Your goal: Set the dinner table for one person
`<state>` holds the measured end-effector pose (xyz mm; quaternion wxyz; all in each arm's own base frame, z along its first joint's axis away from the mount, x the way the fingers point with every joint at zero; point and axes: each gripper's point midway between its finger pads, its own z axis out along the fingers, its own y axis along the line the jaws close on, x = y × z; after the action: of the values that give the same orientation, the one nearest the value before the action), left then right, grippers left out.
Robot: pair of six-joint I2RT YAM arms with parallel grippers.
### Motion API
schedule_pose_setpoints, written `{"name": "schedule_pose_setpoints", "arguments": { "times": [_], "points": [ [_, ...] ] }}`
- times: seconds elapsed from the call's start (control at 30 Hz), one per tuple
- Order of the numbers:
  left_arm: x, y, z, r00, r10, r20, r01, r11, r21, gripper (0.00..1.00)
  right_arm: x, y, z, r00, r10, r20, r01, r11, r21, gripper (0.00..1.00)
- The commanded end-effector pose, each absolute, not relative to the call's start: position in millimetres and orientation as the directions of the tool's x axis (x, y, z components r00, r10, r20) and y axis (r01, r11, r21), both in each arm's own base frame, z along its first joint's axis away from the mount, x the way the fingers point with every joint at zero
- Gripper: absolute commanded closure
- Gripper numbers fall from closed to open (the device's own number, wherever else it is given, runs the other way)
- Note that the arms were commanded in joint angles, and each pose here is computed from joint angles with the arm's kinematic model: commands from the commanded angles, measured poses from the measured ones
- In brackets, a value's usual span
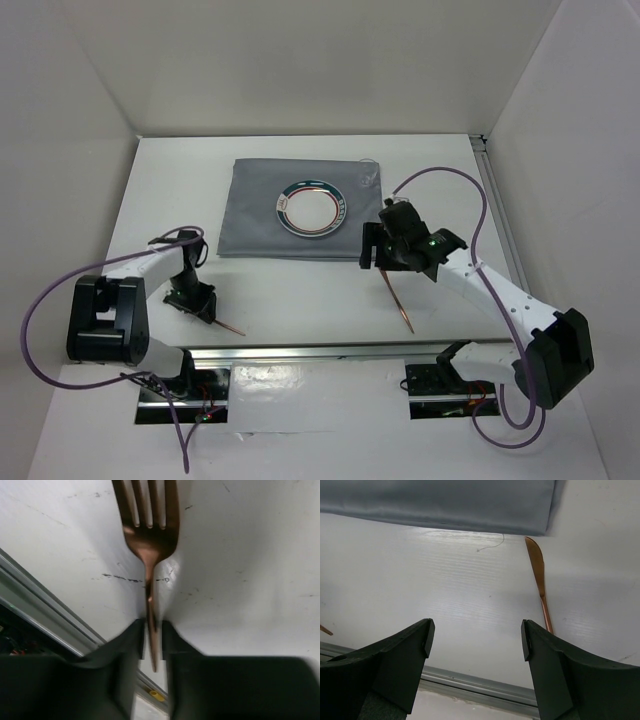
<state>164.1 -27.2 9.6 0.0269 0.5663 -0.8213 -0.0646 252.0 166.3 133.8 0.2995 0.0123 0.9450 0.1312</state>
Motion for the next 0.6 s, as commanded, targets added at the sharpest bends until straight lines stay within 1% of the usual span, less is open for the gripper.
{"name": "schedule_pose_setpoints", "arguments": {
  "times": [0.0, 0.1, 0.17, 0.23, 0.3, 0.33, 0.37, 0.4, 0.47, 0.53, 0.57],
  "points": [
    [165, -24, -8, -0.335, -0.941, -0.050, -0.932, 0.323, 0.165, 0.70, 246, 157, 140, -0.810, 0.079, -0.582, -0.066, 0.973, 0.223, 0.18],
    [159, -26, -11, -0.326, -0.945, -0.032, -0.931, 0.315, 0.185, 1.00, 245, 155, 139, -0.811, 0.077, -0.580, -0.060, 0.975, 0.213, 0.18],
    [157, -25, -9, -0.328, -0.944, -0.040, -0.930, 0.315, 0.191, 1.00, 245, 155, 139, -0.811, 0.077, -0.580, -0.060, 0.975, 0.213, 0.18],
    [162, -20, 4, -0.329, -0.941, -0.077, -0.936, 0.314, 0.161, 1.00, 245, 155, 136, -0.816, 0.073, -0.573, -0.058, 0.977, 0.207, 0.18],
    [170, -8, 27, -0.351, -0.924, -0.156, -0.933, 0.329, 0.149, 1.00, 246, 154, 134, -0.818, 0.082, -0.569, -0.042, 0.979, 0.202, 0.18],
    [178, -6, 43, -0.370, -0.906, -0.205, -0.929, 0.357, 0.100, 1.00, 246, 154, 134, -0.818, 0.082, -0.569, -0.042, 0.979, 0.202, 0.18],
    [195, 4, 66, -0.407, -0.868, -0.285, -0.912, 0.405, 0.069, 1.00, 246, 154, 134, -0.818, 0.082, -0.569, -0.042, 0.979, 0.202, 0.18],
    [207, 6, 80, -0.429, -0.840, -0.332, -0.896, 0.443, 0.036, 1.00, 250, 156, 138, -0.809, 0.088, -0.582, -0.045, 0.976, 0.211, 0.18],
    [244, 2, 116, -0.519, -0.741, -0.427, -0.809, 0.587, -0.036, 1.00, 252, 157, 137, -0.809, 0.088, -0.582, -0.045, 0.976, 0.212, 0.18],
    [274, -15, 132, -0.625, -0.634, -0.456, -0.686, 0.725, -0.067, 1.00, 256, 159, 135, -0.813, 0.093, -0.575, -0.040, 0.976, 0.216, 0.18],
    [284, -23, 137, -0.667, -0.588, -0.457, -0.636, 0.769, -0.061, 1.00, 259, 160, 137, -0.811, 0.094, -0.577, -0.041, 0.975, 0.217, 0.18]
  ]
}}
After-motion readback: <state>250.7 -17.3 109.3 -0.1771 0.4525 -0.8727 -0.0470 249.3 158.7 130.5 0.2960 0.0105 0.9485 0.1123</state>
